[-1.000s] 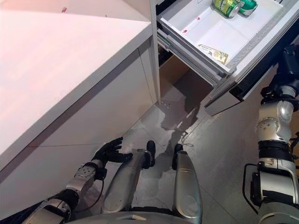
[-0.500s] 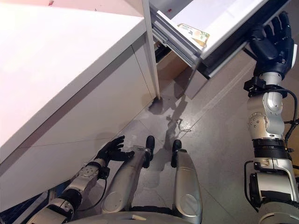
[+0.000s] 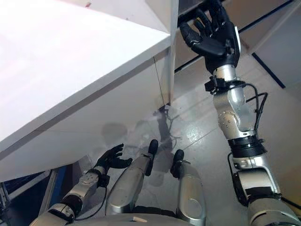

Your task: Put drinks into fridge and close the fridge

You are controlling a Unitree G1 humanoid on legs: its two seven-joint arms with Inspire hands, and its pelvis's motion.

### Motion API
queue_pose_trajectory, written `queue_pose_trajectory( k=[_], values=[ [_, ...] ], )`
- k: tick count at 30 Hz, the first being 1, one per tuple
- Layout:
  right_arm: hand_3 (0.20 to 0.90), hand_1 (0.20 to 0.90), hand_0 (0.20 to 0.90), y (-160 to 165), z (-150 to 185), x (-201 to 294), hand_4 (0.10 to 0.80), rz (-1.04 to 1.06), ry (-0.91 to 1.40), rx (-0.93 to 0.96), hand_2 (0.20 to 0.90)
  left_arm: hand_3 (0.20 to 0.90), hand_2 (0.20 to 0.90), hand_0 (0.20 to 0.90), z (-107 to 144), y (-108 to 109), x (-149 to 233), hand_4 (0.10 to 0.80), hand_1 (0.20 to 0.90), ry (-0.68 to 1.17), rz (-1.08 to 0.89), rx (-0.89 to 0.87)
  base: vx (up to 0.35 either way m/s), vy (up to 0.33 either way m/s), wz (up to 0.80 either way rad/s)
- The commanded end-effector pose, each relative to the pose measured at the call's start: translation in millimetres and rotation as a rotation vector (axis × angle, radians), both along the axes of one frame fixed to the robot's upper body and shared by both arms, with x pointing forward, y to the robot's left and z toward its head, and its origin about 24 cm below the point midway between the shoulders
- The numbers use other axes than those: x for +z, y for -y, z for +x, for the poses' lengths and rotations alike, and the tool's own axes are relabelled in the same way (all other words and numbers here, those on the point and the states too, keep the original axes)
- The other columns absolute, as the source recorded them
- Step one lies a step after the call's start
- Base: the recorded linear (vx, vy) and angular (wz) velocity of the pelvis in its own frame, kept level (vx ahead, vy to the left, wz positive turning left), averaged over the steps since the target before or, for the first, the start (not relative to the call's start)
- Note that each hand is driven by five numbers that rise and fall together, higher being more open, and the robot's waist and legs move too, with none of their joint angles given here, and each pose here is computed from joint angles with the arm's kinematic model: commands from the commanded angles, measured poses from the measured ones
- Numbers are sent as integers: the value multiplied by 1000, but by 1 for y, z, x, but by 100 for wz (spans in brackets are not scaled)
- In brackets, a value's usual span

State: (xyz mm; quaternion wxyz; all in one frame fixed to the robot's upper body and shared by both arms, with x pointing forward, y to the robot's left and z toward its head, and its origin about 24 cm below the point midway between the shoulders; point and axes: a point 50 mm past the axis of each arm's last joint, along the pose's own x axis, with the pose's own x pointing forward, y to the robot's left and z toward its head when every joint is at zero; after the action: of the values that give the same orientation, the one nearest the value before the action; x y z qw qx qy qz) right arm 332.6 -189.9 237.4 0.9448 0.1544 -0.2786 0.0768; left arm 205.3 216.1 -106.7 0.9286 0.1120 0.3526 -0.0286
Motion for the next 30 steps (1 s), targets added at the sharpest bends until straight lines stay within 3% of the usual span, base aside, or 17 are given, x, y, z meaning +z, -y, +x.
queue_pose_trajectory(
  k=[1,7,14,17,22,30],
  values=[
    [900,900,900,-15,-35,93,800,-70,459,-8,900,900,900,900,-43,-17,-14,800,900,-94,78,-49,100,-9,2],
    [900,900,900,15,-37,80,800,-106,416,-247,900,900,900,900,-60,-21,-21,800,900,-152,95,-47,96,1,-3],
    [900,900,900,47,-32,37,800,-114,219,-318,900,900,900,900,-61,-18,-21,800,900,-145,47,-39,67,4,-28],
    [900,900,900,60,-27,-4,800,-110,54,-317,900,900,900,900,-62,-16,-23,800,900,-156,11,-6,38,13,-26],
    [900,900,900,77,-44,-122,800,-88,-323,-274,900,900,900,900,-70,-12,-28,800,900,-186,-43,78,26,9,-30],
    [900,900,900,60,-95,-260,800,-119,-855,-234,900,900,900,900,-82,-18,-33,800,900,-226,-106,184,5,3,-20]
  ],
)
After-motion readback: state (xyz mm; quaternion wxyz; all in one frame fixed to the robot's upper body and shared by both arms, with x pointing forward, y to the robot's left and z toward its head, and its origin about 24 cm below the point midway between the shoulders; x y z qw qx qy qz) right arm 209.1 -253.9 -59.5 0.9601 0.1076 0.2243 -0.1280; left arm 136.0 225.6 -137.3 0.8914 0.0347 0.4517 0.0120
